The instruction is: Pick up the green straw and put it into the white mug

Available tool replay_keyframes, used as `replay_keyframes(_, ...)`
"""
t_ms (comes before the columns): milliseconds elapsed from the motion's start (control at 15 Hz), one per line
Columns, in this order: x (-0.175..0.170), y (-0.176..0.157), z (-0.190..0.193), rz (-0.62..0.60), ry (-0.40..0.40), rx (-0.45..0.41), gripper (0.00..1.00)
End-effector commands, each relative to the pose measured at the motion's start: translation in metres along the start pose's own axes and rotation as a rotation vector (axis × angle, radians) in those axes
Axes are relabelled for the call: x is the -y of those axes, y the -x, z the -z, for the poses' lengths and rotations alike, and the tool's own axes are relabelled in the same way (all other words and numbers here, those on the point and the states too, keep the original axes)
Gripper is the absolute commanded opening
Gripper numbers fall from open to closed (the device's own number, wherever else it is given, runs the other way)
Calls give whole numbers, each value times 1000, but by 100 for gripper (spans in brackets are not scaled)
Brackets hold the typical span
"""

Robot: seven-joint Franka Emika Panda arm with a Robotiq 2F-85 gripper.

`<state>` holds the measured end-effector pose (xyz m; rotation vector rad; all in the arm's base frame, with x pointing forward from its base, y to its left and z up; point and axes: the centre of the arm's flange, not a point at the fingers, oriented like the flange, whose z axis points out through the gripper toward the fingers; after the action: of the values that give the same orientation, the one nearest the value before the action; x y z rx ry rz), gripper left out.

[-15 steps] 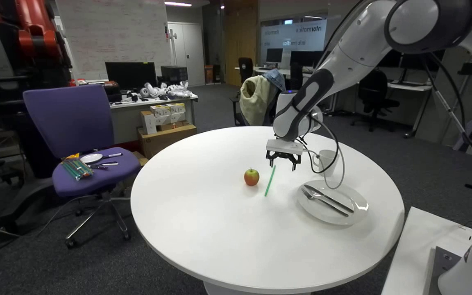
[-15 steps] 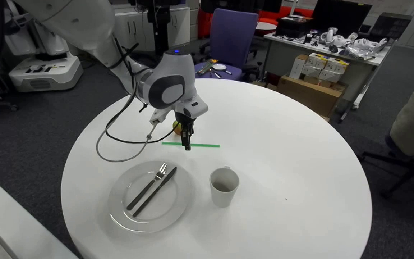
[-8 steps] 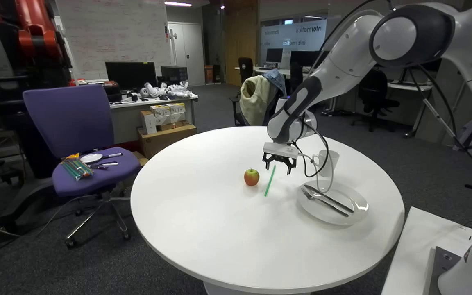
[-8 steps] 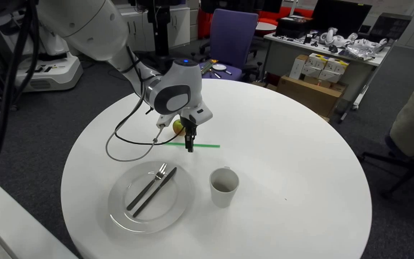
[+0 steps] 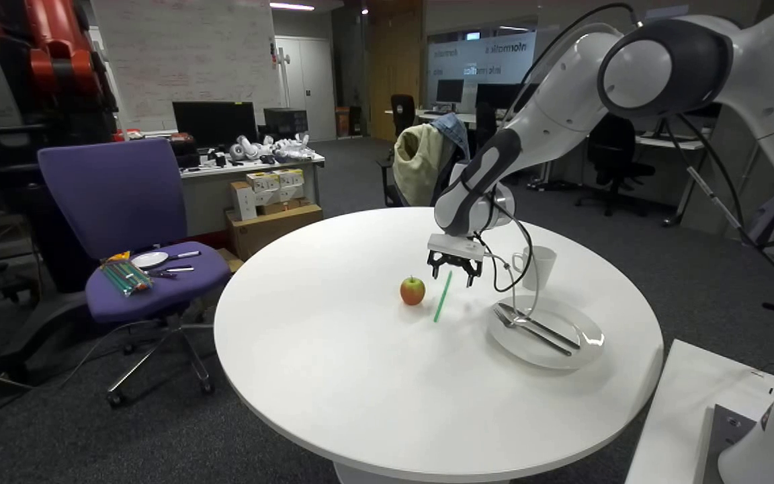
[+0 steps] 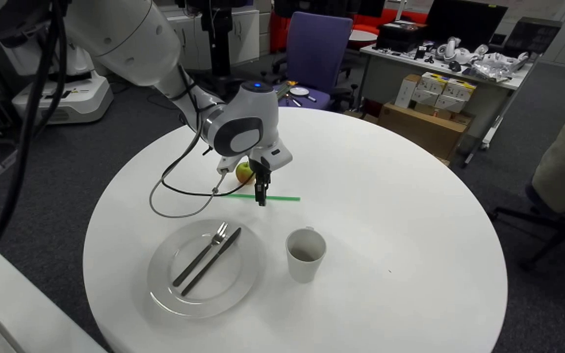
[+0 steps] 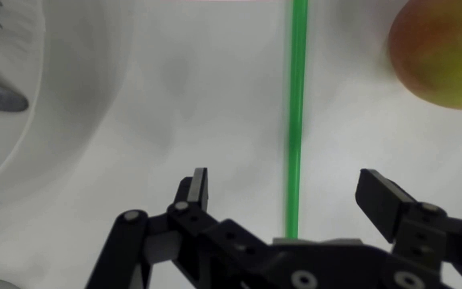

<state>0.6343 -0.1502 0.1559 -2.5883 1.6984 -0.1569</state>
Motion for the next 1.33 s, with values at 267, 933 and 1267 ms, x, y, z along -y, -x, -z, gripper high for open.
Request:
replay_keyframes(267,6,-7,-9,18,-10,9,100)
replay_keyframes(933,5,-6,-21,27,6,23,94)
replay_keyframes(1267,5,-7,-24,31,10,28,65)
